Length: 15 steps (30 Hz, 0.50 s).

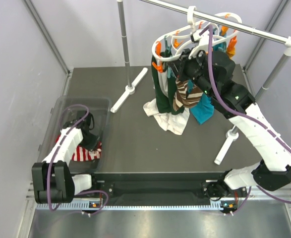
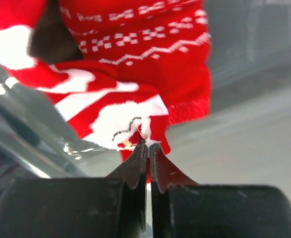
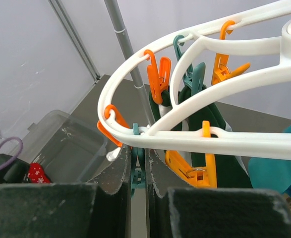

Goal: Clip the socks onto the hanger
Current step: Pick up the sock from the bin, then clamp the sock onto the hanger.

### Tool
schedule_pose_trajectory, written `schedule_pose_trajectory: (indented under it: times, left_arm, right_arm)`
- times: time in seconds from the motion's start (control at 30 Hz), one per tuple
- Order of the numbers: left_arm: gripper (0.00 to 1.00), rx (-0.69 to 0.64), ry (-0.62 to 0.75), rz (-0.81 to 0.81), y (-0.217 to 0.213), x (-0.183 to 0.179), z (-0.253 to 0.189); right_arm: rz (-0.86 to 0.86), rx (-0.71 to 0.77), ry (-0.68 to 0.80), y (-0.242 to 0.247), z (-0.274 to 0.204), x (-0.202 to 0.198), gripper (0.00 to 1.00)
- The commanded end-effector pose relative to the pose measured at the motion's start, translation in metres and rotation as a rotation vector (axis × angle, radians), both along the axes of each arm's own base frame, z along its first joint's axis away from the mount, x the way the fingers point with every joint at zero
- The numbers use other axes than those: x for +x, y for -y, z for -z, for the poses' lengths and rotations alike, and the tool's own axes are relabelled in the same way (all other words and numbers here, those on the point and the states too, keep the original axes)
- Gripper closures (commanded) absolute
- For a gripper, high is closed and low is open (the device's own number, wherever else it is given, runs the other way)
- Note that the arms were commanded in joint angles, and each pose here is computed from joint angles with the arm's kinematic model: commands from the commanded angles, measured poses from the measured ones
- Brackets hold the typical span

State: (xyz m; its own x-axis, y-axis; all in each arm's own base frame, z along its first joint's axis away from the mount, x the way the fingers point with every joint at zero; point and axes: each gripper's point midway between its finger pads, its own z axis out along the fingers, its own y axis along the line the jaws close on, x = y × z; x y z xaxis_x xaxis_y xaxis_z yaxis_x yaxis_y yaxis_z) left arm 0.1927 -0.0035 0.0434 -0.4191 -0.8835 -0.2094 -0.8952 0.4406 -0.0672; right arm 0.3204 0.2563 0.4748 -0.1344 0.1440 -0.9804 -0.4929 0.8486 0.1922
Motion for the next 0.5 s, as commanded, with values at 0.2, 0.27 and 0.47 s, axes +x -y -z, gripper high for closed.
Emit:
schedule_pose_trajectory:
  times: [0.2,0.27,0.47]
  left_arm:
    - [1.0,0.178,0.638,0.101,-0.023,0.086,-0.186]
    - [1.0,0.188,0.756,0.145,-0.019,0.088,-0.216]
    - [1.0,-0.025,1.031,0.392,0.039,0.105,-0.292]
  right_arm:
    - [-0.036,-0.041,-0.052,0.003,0.016,-0.013,1.0]
    - [-0.033,-0.041,-0.05,0.003,0.015,-0.012,1.0]
    - [-0.036,-0.043,-0.052,0.001,0.015,-0.011,1.0]
